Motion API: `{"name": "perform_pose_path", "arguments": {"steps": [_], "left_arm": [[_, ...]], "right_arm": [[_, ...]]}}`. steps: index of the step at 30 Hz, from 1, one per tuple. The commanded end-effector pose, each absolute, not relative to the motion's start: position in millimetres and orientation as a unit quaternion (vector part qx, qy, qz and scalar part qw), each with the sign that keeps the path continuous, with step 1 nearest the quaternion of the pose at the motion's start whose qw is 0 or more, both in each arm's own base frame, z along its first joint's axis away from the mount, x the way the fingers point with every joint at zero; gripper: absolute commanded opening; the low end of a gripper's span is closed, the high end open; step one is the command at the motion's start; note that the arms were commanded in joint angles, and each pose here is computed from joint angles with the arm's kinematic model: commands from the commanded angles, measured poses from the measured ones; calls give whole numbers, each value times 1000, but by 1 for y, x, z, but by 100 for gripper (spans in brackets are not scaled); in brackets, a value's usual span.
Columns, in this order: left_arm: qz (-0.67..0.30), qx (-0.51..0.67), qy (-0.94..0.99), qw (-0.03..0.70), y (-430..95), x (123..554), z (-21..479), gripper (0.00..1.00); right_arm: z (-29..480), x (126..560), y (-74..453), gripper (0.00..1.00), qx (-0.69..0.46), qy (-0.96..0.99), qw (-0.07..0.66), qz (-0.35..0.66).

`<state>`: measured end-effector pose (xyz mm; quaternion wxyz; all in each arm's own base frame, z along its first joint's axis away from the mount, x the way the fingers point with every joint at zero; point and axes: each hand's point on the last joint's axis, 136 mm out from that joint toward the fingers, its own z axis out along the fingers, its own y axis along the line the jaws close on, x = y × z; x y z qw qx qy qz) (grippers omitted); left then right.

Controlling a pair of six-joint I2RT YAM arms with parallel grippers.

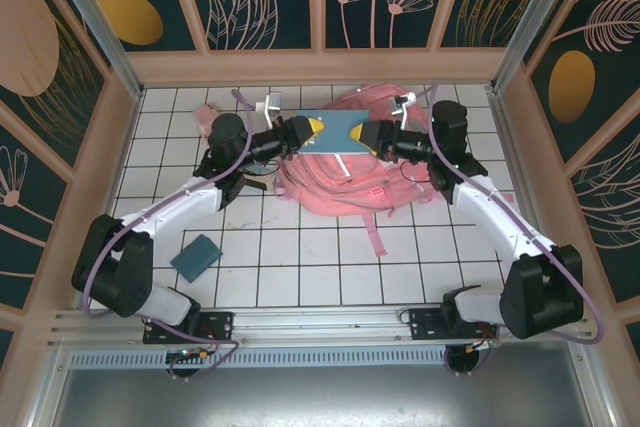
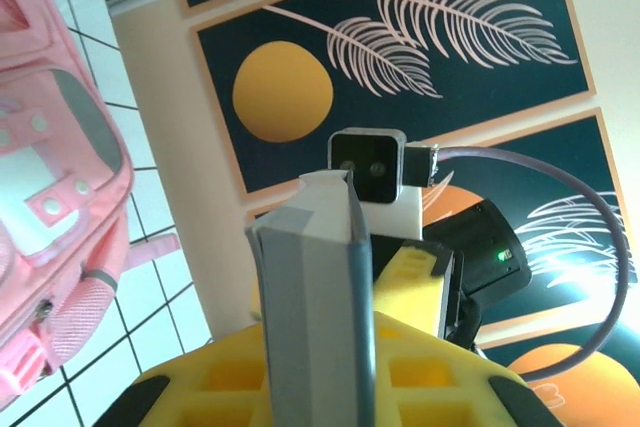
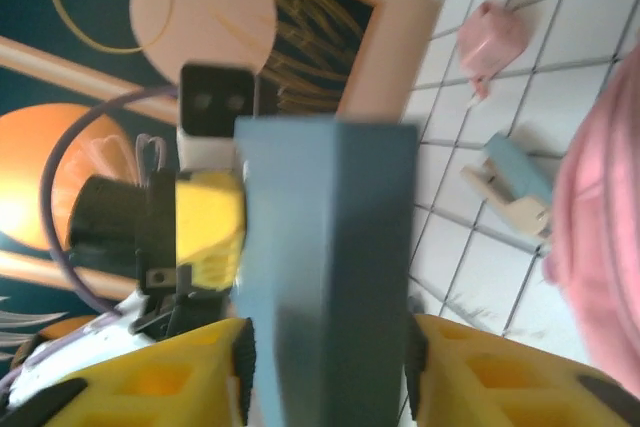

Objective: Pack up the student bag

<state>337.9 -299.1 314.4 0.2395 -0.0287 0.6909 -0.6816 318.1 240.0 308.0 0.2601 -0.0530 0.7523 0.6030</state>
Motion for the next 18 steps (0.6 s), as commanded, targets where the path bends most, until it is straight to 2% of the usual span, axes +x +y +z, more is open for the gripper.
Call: {"name": "perform_pose_path", "arguments": {"steps": [1, 10, 18], "left_arm": [[-655, -59, 702, 275, -267, 348, 310, 0], [-525, -167, 756, 353, -171, 367, 272, 0], [-423, -212, 788, 393, -123, 360, 251, 0]], "right_arm": [[297, 341, 228, 51, -42, 792, 302, 530], [243, 374, 239, 51, -43, 888, 329, 319], [186, 397, 282, 41, -105, 931, 316, 150]]}}
